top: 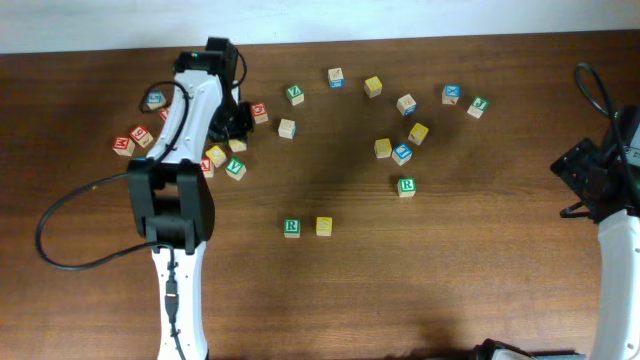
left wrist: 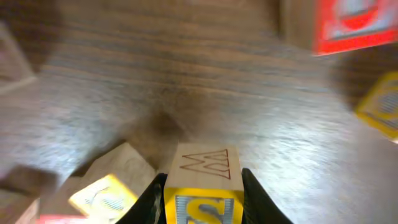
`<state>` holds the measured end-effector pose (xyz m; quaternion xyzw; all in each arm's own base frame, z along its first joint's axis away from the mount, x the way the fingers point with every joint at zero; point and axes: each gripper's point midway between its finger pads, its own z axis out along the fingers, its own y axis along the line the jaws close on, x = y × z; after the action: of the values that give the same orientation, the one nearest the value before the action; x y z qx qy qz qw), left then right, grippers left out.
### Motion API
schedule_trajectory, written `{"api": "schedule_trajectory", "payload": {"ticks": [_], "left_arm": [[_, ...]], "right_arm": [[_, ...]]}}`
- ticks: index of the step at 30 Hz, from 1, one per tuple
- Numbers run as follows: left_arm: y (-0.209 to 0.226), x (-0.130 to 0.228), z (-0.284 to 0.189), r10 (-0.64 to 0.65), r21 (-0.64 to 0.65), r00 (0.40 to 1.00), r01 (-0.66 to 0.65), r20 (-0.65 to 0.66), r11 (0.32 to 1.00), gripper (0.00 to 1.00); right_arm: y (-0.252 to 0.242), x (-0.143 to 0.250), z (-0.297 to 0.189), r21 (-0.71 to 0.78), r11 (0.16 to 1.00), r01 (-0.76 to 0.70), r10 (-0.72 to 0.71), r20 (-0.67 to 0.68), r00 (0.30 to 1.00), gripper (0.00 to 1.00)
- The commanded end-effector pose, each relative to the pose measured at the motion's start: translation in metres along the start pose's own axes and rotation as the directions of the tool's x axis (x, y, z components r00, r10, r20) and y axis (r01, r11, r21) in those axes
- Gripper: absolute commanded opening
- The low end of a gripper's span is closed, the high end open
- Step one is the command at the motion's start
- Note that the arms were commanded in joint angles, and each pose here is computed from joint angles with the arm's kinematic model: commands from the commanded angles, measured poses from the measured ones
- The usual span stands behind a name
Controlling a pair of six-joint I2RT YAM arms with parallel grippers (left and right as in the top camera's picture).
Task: Spell out RSS
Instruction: 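Close the left gripper on the yellow S block and lift, then carry the yellow S block right toward the R and S blocks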
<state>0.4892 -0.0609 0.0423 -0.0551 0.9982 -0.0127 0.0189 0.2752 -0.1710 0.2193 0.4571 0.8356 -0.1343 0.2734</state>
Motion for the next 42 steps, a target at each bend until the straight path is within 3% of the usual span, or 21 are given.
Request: {"api": "schedule_trajectory", "payload": {"ticks": [1, 7, 14, 19, 28, 31, 35, 42], "left_arm": [[-0.009, -0.012, -0.043, -0.004, 0.054, 0.998, 0.001, 0.062, 0.999, 0.24], [-0.041, 0.0, -0.101, 0.003, 0.247, 0.998, -0.02, 0.07, 0.969, 0.22], [-0.063, 0.013, -0.142, 0.025, 0.353, 0.995, -0.059, 0.1, 0.934, 0.21], [-0.087, 0.028, -0.182, 0.09, 0.425, 0.981, -0.156, 0.172, 0.892, 0.22], [-0.129, 0.097, -0.266, 0.214, 0.446, 0.927, -0.339, 0.307, 0.829, 0.25], [-0.121, 0.121, -0.271, 0.23, 0.421, 0.932, -0.335, 0.281, 0.843, 0.25], [-0.114, 0.163, -0.243, 0.272, 0.386, 0.952, -0.306, 0.141, 0.871, 0.26], [-0.15, 0.175, -0.174, 0.282, 0.338, 0.958, -0.28, 0.044, 0.899, 0.26]], "right_arm": [[-0.001, -0.005, -0.002, 0.005, 1.0, -0.007, 0.007, 0.013, 1.0, 0.98], [-0.001, -0.005, -0.002, 0.005, 1.0, -0.007, 0.007, 0.013, 1.0, 0.98], [-0.001, -0.005, -0.002, 0.005, 1.0, -0.007, 0.007, 0.013, 1.0, 0.98], [-0.001, -0.005, -0.002, 0.005, 1.0, -0.008, 0.008, 0.013, 1.0, 0.98], [-0.001, -0.005, -0.002, 0.005, 1.0, -0.007, 0.007, 0.013, 1.0, 0.98], [-0.001, -0.005, -0.002, 0.005, 1.0, -0.008, 0.008, 0.013, 1.0, 0.98], [-0.001, -0.005, -0.002, 0.005, 1.0, -0.007, 0.007, 0.013, 1.0, 0.98], [-0.001, -0.005, -0.002, 0.005, 1.0, -0.007, 0.007, 0.013, 1.0, 0.98]]}}
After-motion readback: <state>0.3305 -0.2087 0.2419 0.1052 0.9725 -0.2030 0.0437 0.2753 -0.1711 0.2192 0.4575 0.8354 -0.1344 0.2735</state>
